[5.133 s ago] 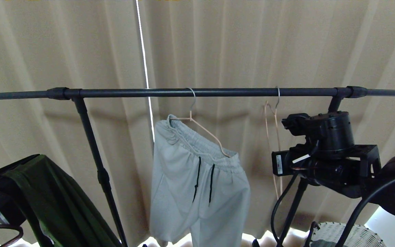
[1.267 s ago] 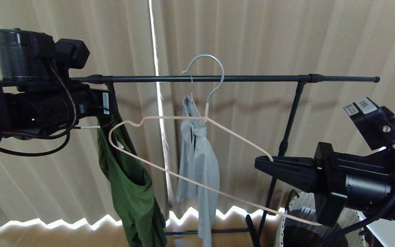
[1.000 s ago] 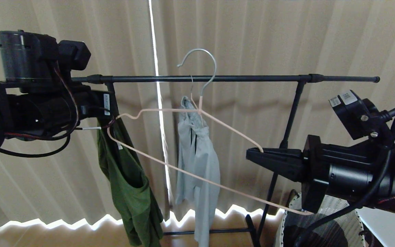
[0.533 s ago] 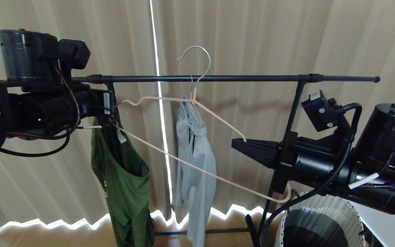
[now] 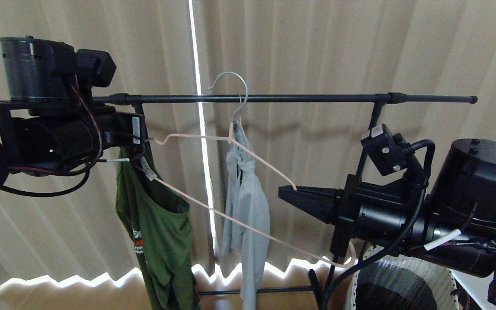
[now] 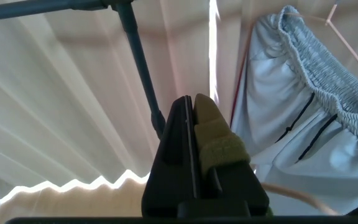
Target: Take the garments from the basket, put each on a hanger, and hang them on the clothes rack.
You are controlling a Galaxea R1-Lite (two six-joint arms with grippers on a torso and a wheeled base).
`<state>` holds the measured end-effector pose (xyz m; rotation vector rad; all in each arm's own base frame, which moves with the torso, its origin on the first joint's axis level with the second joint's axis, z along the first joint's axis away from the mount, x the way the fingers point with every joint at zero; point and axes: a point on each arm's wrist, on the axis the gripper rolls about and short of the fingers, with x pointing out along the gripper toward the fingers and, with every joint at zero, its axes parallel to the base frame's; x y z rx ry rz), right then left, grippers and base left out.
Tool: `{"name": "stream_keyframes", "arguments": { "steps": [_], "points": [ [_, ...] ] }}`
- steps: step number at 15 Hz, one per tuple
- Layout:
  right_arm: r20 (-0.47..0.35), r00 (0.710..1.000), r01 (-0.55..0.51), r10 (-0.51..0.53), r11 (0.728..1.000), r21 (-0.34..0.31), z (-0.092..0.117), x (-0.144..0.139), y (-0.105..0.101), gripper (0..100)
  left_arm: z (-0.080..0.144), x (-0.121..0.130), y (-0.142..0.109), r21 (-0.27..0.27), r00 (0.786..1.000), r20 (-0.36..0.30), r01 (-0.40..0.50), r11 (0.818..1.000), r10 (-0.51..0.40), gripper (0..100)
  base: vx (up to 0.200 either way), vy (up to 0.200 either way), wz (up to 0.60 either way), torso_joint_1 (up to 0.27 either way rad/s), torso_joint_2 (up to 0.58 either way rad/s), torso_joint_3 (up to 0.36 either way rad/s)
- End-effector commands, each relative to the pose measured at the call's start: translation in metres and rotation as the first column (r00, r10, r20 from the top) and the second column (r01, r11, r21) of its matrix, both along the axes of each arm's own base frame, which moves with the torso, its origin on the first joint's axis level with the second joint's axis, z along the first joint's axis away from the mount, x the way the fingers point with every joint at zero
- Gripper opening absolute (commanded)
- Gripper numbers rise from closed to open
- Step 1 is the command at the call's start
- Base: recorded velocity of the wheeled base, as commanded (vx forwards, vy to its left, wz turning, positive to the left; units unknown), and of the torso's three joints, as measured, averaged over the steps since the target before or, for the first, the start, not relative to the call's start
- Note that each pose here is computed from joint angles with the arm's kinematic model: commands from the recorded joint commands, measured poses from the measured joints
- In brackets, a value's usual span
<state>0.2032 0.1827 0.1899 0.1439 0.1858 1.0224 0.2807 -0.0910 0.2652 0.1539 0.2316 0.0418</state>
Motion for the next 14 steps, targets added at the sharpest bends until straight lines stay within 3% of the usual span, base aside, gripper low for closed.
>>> {"name": "stream_keyframes", "arguments": {
  "steps": [1, 14],
  "points": [
    [0.01, 1.0, -0.002, 0.002, 1.0, 0.014, 0.0047, -0.0032, -0.0022, 0, 0.0011, 0.0001, 0.0006, -0.001, 1.0, 0.004, -0.003, 1.0, 0.003, 0, 0.0, 0.0, 0.0, 0.0, 0.0, 0.0],
    [0.003, 0.999, -0.038, 0.038, 0.999, 0.016, 0.0044, -0.0118, 0.0033, 0, 0.0028, -0.0012, 0.0006, -0.003, 1.0, 0.011, -0.004, 1.0, 0.004, 0, 0.0, 0.0, 0.0, 0.0, 0.0, 0.0]
  ]
}}
